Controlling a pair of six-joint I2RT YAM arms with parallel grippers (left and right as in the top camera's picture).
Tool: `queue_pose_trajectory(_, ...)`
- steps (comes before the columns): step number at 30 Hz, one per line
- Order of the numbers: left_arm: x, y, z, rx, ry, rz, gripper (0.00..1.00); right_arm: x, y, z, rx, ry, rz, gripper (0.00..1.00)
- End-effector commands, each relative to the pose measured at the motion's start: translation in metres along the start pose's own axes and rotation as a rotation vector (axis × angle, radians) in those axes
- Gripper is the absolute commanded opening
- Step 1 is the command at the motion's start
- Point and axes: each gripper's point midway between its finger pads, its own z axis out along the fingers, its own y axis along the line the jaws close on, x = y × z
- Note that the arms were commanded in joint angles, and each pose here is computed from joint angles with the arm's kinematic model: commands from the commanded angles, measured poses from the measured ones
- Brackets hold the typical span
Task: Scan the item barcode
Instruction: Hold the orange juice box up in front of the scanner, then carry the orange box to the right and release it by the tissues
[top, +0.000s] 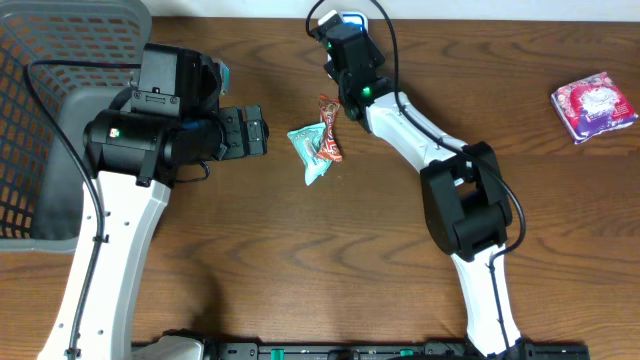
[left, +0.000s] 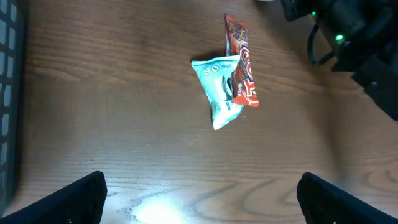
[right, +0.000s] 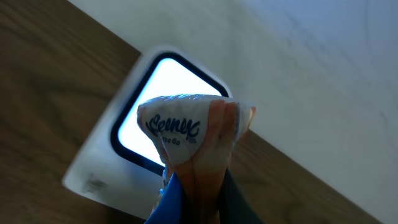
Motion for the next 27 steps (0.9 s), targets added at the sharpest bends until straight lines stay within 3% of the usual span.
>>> queue_pose_trajectory(1,0.003,-0.001,0.003,0.008,0.016,0.019,0.98,-0.024,-0.048,-0.014,0.131,-0.027,0.117,0.01)
queue_pose_trajectory(5,0.003,-0.001,0.003,0.008,0.016,0.019,0.98,-0.022,-0.108,-0.024,0.188,0.02,0.228,0.01)
queue_pose_trajectory(8,0.003,-0.001,0.003,0.008,0.016,0.019,0.98,0.012,-0.162,-0.029,0.264,0.137,0.278,0.01)
queue_pose_trajectory(11,0.003,-0.001,0.003,0.008,0.016,0.019,0.98,0.078,-0.207,-0.033,0.323,0.341,0.268,0.01)
queue_pose_trajectory(15,0.003,-0.001,0.003,0.008,0.016,0.019,0.98,0.168,-0.22,-0.039,0.185,0.596,0.266,0.01)
queue_pose_trajectory(18,0.003,-0.001,0.003,0.008,0.016,0.019,0.98,0.222,-0.216,-0.046,-0.006,0.698,0.355,0.01)
queue_pose_trajectory(23,0.003,-0.001,0.003,0.008,0.016,0.019,0.98,0.309,-0.233,-0.053,-0.052,0.795,0.509,0.01)
queue_pose_trajectory(27,0.003,-0.001,0.003,0.008,0.016,0.019,0.98,0.338,-0.229,-0.054,-0.127,0.78,0.571,0.01)
